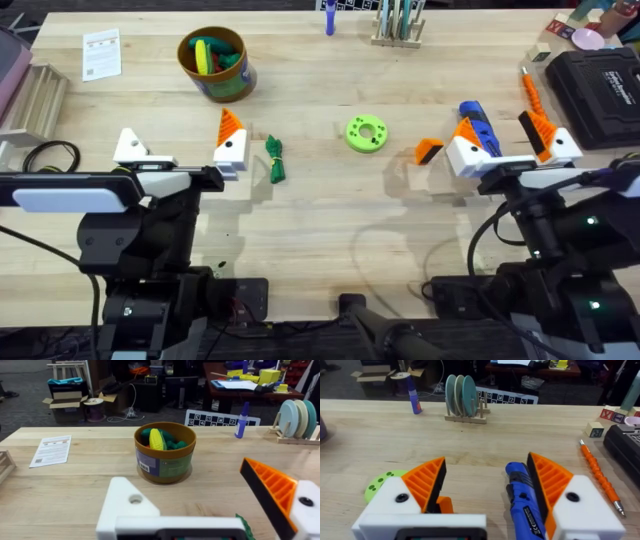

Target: Pick up the gripper from the table and insert it into the empty holder that is missing its gripper. Then pick up a screw, insert it into the mounting hole, and use the screwdriver to tighten it. Finally, clean up the table by picking up the vegetable and placing it into the bucket.

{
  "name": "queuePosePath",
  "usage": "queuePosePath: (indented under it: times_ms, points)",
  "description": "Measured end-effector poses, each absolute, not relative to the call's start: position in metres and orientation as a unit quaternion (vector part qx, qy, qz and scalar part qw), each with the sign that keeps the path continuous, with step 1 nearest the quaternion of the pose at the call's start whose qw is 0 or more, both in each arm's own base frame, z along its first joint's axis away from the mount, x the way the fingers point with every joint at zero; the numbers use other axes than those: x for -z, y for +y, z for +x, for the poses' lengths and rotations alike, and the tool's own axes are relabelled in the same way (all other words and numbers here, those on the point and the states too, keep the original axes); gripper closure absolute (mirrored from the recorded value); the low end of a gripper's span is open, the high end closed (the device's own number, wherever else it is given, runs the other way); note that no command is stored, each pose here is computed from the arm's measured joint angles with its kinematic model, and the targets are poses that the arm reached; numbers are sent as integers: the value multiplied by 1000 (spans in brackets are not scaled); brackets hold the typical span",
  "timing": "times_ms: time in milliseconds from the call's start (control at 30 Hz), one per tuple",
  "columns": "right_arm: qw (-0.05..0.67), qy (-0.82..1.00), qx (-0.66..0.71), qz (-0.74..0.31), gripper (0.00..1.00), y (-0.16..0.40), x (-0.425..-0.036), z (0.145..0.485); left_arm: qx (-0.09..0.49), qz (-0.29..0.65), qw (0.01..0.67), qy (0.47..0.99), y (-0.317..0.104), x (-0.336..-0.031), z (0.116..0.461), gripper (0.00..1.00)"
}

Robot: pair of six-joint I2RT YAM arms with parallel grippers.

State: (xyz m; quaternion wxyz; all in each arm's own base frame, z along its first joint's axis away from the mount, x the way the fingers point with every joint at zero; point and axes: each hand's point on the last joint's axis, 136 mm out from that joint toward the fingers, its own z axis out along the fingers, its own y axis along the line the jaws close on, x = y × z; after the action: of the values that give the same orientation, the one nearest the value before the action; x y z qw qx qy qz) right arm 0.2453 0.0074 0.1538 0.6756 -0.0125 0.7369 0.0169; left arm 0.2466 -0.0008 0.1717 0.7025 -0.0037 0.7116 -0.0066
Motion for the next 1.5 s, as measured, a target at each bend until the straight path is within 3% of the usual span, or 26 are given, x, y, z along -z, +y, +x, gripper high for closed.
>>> queuePosePath:
  times_ms: [400, 533, 667, 867, 1100, 1500]
  points:
    - [686, 727, -19, -13, 22, 8, -161, 246, 7, -4, 705, 709, -1, -173, 247, 15]
    - [755, 655, -18, -14, 22, 8, -210, 244, 6, -4, 725, 688, -1, -188, 246, 15]
    - [775, 632, -18, -15, 21, 8, -234, 239, 2, -9, 721, 693, 2, -199, 242, 15]
    - [764, 644, -18, -15, 21, 8, -281, 220, -13, -23, 710, 704, 9, -258, 223, 15]
    - [688, 726, -19, -13, 21, 8, -306, 213, -25, -27, 599, 800, 12, -275, 226, 15]
    - [472, 881, -24, -10, 21, 9, -272, 232, -31, -21, 381, 924, 13, -238, 255, 15]
